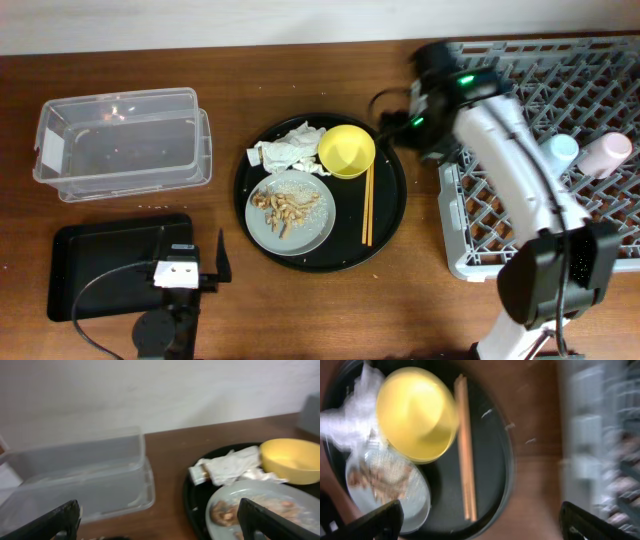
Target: Sort waste into correct bins and load items into the dishwasher rack
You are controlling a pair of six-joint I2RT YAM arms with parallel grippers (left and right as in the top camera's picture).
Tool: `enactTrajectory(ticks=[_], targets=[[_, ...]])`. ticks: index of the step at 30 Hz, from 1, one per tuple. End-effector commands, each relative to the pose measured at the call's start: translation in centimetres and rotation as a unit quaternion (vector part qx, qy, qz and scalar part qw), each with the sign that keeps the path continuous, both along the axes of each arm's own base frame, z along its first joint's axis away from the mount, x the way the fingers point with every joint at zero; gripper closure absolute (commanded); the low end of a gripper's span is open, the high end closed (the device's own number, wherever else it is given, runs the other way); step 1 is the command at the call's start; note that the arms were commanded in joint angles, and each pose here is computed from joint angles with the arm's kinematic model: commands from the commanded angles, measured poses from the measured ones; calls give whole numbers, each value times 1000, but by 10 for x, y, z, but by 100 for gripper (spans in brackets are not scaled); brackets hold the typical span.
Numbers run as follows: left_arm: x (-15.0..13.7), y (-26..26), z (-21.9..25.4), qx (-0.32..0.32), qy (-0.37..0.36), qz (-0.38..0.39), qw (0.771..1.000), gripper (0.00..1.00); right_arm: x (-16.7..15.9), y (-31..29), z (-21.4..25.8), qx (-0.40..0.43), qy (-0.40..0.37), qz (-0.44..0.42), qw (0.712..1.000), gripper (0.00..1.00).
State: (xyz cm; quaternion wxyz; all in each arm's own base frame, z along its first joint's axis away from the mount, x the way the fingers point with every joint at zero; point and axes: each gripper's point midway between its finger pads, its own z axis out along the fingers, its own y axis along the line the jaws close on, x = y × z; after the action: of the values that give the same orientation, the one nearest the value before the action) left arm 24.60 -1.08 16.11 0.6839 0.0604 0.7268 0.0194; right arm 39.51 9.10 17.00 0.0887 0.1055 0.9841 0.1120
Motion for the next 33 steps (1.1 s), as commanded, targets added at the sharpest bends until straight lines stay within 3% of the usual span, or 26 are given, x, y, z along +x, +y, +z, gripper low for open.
enactTrajectory(ticks=[1,3,8,10,12,15,16,17,19,22,25,26,29,30,33], targets=[[-9,-46,24,5,-51,-138,989,1,12,-79,38,1,-32,-91,995,2],[-24,-73,55,13,-118,-221,968,0,6,-148,38,-1,-27,-177,984,2],[-42,-81,132,-15,-155,-251,955,0,-10,-215,38,-3,-27,-260,965,2],[-25,-93,171,-1,-81,-287,954,0,-12,-221,38,-4,-27,-267,963,2],[16,-119,197,-19,101,-382,919,0,-12,-221,38,-4,-27,-267,963,2],[83,-122,199,-86,198,-371,903,0,-12,-221,38,-4,-27,-267,963,2],[112,-116,188,-105,244,-320,909,1,-12,-221,38,-4,-27,-267,963,2],[144,-107,161,-59,323,-219,919,1,-12,-221,38,-4,-27,-267,963,2],[171,-83,136,41,390,-36,919,0,-12,-221,38,-4,-27,-267,963,2],[201,-123,93,79,411,-47,907,0,-12,-221,38,-4,-27,-267,963,2],[232,-130,22,30,462,-7,886,1,-12,-221,38,-4,-27,-267,963,1],[234,-134,4,31,478,-12,877,17,-12,-221,38,-4,-27,-267,963,2],[234,-156,-64,-2,544,-39,838,43,-12,-221,38,-4,-27,-267,963,2],[234,-159,-81,-22,559,-21,829,49,-12,-221,38,-4,-27,-267,963,2],[229,-159,-124,-33,593,2,804,48,-12,-221,38,-4,-27,-267,963,2]])
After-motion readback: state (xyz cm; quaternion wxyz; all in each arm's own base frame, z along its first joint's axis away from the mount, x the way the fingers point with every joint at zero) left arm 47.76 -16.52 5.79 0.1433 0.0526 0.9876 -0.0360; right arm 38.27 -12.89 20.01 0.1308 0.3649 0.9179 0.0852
